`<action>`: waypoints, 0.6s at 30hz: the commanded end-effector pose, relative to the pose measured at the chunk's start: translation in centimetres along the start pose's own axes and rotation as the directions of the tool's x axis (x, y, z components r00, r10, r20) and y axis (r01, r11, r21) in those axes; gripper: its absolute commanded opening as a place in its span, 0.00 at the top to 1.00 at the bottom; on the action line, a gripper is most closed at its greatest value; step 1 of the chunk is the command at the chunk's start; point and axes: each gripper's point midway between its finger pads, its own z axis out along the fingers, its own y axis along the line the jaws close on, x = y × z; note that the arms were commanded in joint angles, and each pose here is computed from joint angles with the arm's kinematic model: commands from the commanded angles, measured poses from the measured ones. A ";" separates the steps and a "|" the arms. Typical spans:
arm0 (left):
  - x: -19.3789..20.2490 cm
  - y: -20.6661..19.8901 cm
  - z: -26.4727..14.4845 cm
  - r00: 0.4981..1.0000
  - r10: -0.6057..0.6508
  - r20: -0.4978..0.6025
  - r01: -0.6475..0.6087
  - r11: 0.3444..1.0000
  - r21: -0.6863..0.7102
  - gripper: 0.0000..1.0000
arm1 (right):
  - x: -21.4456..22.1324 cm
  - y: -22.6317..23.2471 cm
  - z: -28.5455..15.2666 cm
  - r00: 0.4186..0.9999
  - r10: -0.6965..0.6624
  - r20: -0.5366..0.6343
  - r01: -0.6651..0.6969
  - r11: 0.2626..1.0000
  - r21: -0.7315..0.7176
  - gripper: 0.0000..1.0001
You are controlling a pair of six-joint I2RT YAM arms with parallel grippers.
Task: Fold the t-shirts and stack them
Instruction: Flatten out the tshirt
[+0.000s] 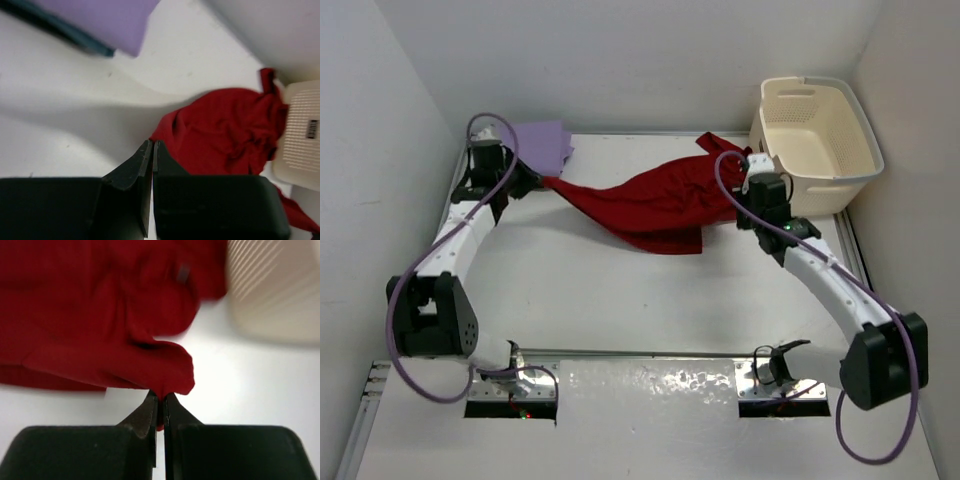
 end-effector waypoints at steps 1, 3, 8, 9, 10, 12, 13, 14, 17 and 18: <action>-7.1 -6.4 -5.7 0.972 0.008 0.234 -0.047 0.985 0.166 1.00 | -9.9 -3.6 -4.4 0.955 -0.020 0.295 -0.024 0.989 0.145 1.00; -9.5 -8.9 -9.2 0.945 0.009 0.327 -0.089 0.969 0.232 1.00 | -13.9 -5.0 -7.2 0.921 -0.040 0.388 -0.038 0.981 0.192 1.00; -15.0 -12.7 -19.6 0.832 0.006 0.555 -0.189 0.943 0.273 1.00 | -20.9 -8.7 -16.3 0.811 -0.097 0.577 -0.105 0.946 0.307 1.00; -15.5 -13.1 -21.2 0.813 0.000 0.582 -0.199 0.940 0.278 1.00 | -21.8 -9.1 -17.8 0.792 -0.122 0.598 -0.099 0.941 0.323 1.00; -16.2 -14.0 -24.5 0.776 -0.012 0.631 -0.230 0.925 0.301 1.00 | -22.4 -9.4 -19.0 0.778 -0.133 0.614 -0.099 0.939 0.330 1.00; -16.9 -14.3 -27.9 0.730 -0.037 0.683 -0.238 0.923 0.304 1.00 | -24.6 -10.1 -23.1 0.718 -0.153 0.679 -0.111 0.938 0.329 1.00; -17.2 -14.7 -31.4 0.691 -0.056 0.721 -0.257 0.913 0.317 1.00 | -25.1 -10.1 -24.2 0.707 -0.162 0.689 -0.101 0.940 0.325 1.00; -17.6 -14.4 -33.1 0.660 -0.070 0.748 -0.247 0.920 0.305 1.00 | -26.5 -10.2 -26.9 0.664 -0.173 0.727 -0.098 0.944 0.314 1.00; -18.1 -13.7 -39.4 0.573 -0.098 0.814 -0.236 0.931 0.278 1.00 | -28.2 -10.2 -31.8 0.597 -0.201 0.777 -0.058 0.955 0.291 1.00; -18.3 -14.0 -42.0 0.538 -0.113 0.835 -0.250 0.925 0.287 1.00 | -28.2 -10.1 -33.0 0.587 -0.211 0.782 -0.037 0.958 0.286 1.00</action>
